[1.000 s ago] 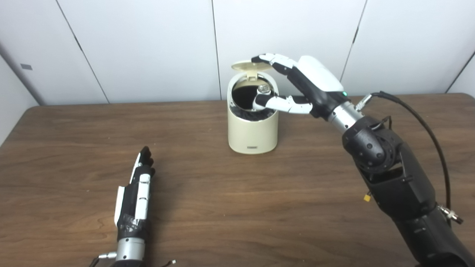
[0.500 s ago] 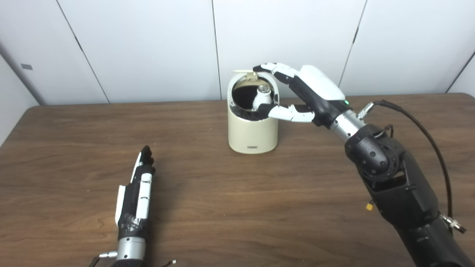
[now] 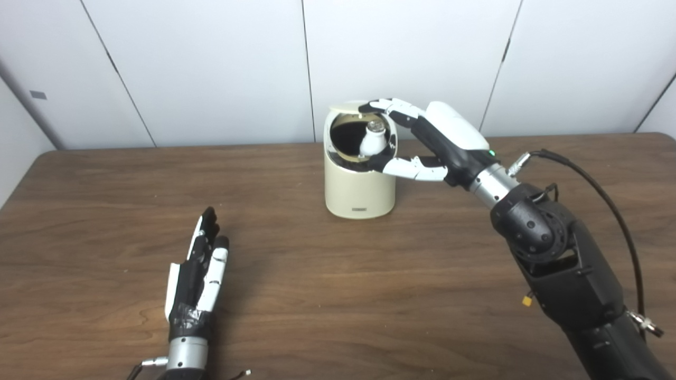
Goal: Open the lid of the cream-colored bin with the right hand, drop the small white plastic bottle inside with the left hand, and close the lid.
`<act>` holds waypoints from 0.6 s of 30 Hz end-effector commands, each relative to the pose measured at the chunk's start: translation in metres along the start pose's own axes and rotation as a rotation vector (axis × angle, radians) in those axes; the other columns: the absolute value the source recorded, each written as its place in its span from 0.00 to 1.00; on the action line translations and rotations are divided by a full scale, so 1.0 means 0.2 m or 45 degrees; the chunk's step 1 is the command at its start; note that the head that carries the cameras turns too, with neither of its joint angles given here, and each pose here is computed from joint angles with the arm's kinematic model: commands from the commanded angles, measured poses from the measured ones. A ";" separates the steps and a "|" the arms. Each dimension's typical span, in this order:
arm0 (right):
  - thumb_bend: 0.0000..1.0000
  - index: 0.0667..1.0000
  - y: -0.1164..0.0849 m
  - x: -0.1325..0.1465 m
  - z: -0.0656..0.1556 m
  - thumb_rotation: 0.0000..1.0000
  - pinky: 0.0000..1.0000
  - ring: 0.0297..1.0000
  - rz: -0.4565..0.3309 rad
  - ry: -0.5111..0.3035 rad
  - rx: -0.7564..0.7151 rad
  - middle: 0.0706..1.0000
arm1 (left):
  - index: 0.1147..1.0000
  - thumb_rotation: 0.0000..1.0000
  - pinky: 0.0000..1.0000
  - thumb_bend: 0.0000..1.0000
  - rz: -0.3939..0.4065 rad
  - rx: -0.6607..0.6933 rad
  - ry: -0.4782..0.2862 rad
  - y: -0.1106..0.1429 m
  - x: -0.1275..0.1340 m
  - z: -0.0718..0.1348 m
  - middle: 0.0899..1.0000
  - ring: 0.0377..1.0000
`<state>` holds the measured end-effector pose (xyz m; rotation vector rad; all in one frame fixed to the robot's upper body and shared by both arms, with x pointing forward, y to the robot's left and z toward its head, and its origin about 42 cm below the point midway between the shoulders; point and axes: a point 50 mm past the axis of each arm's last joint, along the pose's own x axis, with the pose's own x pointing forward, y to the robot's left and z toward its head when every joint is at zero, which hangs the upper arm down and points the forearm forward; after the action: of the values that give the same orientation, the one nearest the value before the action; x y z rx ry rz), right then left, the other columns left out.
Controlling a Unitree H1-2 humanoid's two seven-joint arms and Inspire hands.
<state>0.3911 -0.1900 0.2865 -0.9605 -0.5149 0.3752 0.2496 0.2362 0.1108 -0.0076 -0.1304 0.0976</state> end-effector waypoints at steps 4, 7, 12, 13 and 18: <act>0.56 0.88 -0.04 0.04 0.01 0.93 0.85 0.90 0.004 -0.012 0.017 0.89 | 1.00 0.62 1.00 0.41 0.012 -0.079 0.034 -0.06 -0.01 -0.08 1.00 1.00; 0.58 0.88 -0.03 0.03 0.00 0.94 0.86 0.90 0.040 0.007 0.032 0.89 | 1.00 0.62 1.00 0.41 0.017 -0.080 0.024 -0.06 -0.01 -0.08 1.00 1.00; 0.56 0.88 0.00 0.03 -0.01 0.95 0.90 0.89 0.106 0.005 0.008 0.89 | 1.00 0.62 1.00 0.42 0.014 -0.063 0.024 -0.06 -0.02 -0.07 1.00 1.00; 0.56 0.88 0.00 0.03 0.00 0.95 0.92 0.89 0.112 0.005 0.006 0.88 | 1.00 0.61 1.00 0.41 0.015 -0.068 0.022 -0.06 -0.02 -0.07 1.00 1.00; 0.55 0.87 0.00 0.01 -0.01 0.92 0.92 0.90 0.130 0.018 0.010 0.89 | 1.00 0.60 1.00 0.40 0.020 -0.074 0.027 -0.07 -0.02 -0.07 1.00 1.00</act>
<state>0.3945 -0.1896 0.2731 -0.9717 -0.4203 0.4609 0.2500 0.2354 0.1118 -0.0311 -0.1566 0.1098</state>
